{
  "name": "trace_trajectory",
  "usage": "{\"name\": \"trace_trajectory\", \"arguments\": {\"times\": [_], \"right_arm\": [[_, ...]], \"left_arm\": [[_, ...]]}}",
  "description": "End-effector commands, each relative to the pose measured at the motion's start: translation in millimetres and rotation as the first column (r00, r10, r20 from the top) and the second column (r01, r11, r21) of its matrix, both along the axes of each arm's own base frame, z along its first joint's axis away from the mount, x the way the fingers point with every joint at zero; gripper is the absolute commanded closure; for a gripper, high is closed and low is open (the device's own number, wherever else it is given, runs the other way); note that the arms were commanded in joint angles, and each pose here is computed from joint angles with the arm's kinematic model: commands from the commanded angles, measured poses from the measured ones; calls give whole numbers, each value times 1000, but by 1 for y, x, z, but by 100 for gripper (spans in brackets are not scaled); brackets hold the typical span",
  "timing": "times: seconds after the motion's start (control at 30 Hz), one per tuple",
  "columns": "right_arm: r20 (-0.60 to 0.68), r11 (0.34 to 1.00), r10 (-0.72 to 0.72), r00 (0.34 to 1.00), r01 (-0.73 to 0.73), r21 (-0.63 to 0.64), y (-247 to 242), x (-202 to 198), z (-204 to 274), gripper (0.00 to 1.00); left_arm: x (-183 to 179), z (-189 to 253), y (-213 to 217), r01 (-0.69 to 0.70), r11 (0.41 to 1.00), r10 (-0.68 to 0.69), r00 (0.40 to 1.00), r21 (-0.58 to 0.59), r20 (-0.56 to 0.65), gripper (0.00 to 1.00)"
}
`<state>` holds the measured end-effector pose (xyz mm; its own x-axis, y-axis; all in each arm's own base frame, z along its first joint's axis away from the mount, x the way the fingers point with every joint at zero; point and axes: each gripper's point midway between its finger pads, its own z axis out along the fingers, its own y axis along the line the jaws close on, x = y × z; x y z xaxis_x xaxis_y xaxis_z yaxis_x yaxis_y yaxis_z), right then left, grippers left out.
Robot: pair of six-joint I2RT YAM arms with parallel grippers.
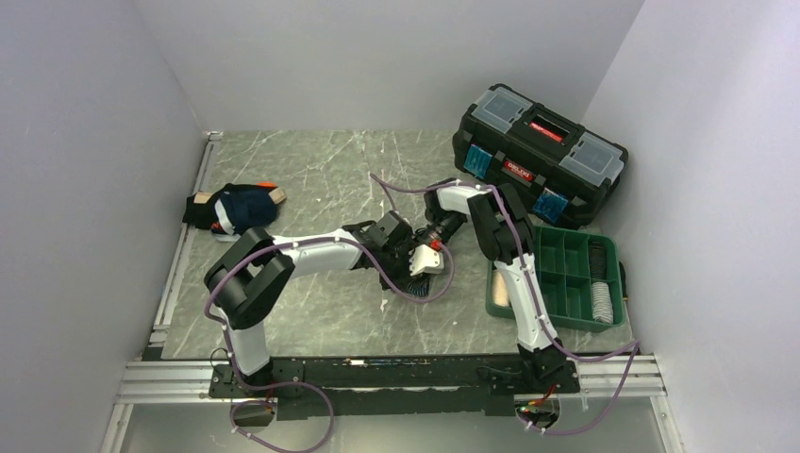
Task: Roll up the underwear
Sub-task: Roll the underwear to the center of the board.
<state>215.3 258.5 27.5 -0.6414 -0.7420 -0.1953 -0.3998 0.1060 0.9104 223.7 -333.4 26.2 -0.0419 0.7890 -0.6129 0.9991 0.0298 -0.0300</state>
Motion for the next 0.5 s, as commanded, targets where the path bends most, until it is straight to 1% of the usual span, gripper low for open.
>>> {"name": "trace_trajectory", "arguments": {"times": [0.0, 0.03, 0.1, 0.17, 0.23, 0.47], "right_arm": [[183, 998, 53, 982, -57, 16, -1, 14, -12, 75], [196, 998, 50, 979, -55, 17, -1, 15, -9, 69], [221, 999, 40, 974, -46, 20, -2, 19, -4, 59], [248, 999, 22, 969, -28, 23, -4, 24, 5, 51], [280, 1000, 0, 960, -7, 26, -7, 31, 13, 49], [364, 999, -46, 930, 49, 3, -32, 52, 35, 47]], "left_arm": [[-21, -20, 6, 45, 998, -40, 994, 44, -101, 95], [-23, -22, 7, 51, 998, -45, 993, 47, -112, 100], [-25, -25, 7, 60, 997, -52, 990, 55, -130, 100], [-28, -28, 8, 68, 996, -58, 988, 63, -145, 100], [-28, -28, 8, 74, 995, -64, 986, 64, -151, 100], [-33, -31, 13, 78, 994, -63, 982, 78, -176, 100]]}}
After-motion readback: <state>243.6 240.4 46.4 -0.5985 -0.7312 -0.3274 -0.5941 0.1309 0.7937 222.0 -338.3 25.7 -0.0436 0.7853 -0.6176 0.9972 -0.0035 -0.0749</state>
